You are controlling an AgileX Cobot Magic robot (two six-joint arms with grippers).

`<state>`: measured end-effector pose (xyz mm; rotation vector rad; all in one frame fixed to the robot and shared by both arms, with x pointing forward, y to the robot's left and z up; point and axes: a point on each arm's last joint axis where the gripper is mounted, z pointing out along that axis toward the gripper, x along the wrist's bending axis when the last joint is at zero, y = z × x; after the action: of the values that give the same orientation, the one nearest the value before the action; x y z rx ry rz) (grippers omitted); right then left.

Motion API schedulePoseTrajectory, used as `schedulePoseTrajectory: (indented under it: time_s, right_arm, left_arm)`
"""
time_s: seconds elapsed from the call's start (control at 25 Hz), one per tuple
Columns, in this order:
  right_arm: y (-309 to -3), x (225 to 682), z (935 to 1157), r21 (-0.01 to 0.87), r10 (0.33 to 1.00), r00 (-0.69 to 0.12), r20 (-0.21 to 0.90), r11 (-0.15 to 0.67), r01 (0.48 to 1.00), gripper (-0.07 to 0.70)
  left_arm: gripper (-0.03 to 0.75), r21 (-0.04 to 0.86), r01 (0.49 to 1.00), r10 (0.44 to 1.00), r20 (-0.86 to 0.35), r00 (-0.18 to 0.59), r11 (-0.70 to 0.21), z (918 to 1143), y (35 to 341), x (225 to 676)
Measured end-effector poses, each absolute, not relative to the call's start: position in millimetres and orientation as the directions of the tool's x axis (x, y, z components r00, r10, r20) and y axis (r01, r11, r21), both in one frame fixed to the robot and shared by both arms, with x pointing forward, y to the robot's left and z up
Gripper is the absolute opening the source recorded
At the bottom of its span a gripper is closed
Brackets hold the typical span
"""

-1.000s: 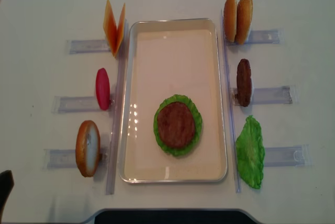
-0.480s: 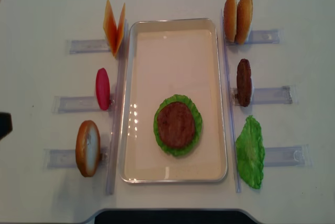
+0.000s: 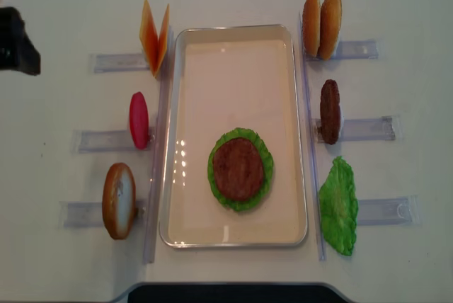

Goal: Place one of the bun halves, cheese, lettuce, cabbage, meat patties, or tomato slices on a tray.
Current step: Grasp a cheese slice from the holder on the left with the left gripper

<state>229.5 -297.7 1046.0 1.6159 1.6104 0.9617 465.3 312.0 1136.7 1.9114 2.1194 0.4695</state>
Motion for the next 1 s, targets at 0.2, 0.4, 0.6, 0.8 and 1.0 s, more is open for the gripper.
schedulePoseTrajectory:
  time_s: [0.2,0.4,0.6,0.8,1.0]
  right_arm:
    - [-297.7,229.5,1046.0,0.855,0.998,-0.025,0.051,-0.031,0.518,0.523]
    - [-297.7,229.5,1046.0,0.855,0.998,-0.025,0.051,-0.031,0.518,0.523]
    - [-297.7,229.5,1046.0,0.855,0.998,-0.025,0.051,-0.031,0.518,0.523]
    - [-297.7,229.5,1046.0,0.855,0.998,-0.025,0.051,-0.031,0.518,0.523]
    - [-297.7,229.5,1046.0,0.855,0.998,-0.025,0.051,-0.031,0.518,0.523]
  left_arm:
    - [0.692,0.312,0.947,0.991,0.079,-0.108,0.078,1114.7,316.9,528.2]
    - [0.692,0.268,0.960,0.991,0.086,-0.105,0.079,1091.9,318.4,586.6]
    - [0.692,0.280,0.955,0.993,0.035,-0.109,0.095,1077.4,315.3,637.3]
    - [0.692,0.284,0.951,0.993,-0.042,-0.112,0.119,1062.0,309.4,670.7]
    - [0.692,0.279,0.953,0.992,-0.049,-0.112,0.121,1052.2,309.0,682.7]
